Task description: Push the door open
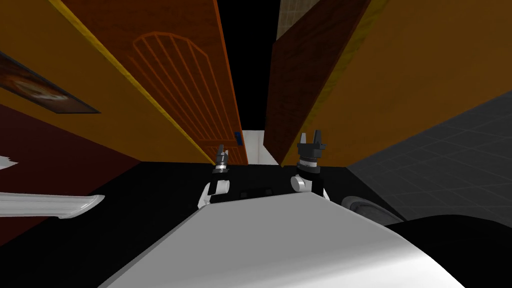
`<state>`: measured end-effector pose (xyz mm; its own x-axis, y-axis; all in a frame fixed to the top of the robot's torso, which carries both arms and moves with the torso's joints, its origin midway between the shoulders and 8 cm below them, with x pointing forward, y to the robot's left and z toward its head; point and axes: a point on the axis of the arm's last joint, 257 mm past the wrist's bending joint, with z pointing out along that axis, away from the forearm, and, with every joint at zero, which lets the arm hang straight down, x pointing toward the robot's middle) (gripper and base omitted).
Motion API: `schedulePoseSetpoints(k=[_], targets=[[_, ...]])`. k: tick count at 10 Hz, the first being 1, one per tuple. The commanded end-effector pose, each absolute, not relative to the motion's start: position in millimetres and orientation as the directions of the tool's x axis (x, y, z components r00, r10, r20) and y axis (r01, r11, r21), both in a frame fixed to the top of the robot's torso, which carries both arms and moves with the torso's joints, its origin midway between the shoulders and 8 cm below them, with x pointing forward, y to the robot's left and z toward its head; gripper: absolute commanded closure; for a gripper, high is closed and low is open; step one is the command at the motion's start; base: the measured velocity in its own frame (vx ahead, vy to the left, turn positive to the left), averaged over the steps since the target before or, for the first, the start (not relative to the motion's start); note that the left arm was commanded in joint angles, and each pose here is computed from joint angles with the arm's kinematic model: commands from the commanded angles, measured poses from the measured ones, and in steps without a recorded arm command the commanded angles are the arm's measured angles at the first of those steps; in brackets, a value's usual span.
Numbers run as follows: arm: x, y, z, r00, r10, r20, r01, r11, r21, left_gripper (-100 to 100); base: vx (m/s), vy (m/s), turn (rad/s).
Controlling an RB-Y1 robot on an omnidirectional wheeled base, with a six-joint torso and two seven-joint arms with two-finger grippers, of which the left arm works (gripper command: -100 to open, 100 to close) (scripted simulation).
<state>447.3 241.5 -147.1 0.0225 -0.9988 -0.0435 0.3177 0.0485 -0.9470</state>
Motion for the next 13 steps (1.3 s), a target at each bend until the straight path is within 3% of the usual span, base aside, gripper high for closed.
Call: schedulePoseSetpoints(k=[1, 9, 13], targets=[[454.8, 240.7, -162.1, 0.013, -0.999, -0.041, 0.284, 0.043, -0.958, -100, 0.094, 0.052, -0.052], [478.6, 223.6, -242.5, -0.030, -0.999, -0.021, 0.117, 0.017, -0.993, -100, 0.093, 0.056, -0.044], [486.1, 212.7, -283.2, -0.050, -0.999, -0.006, 0.029, 0.005, -1.000, -100, 0.170, 0.077, -0.059]])
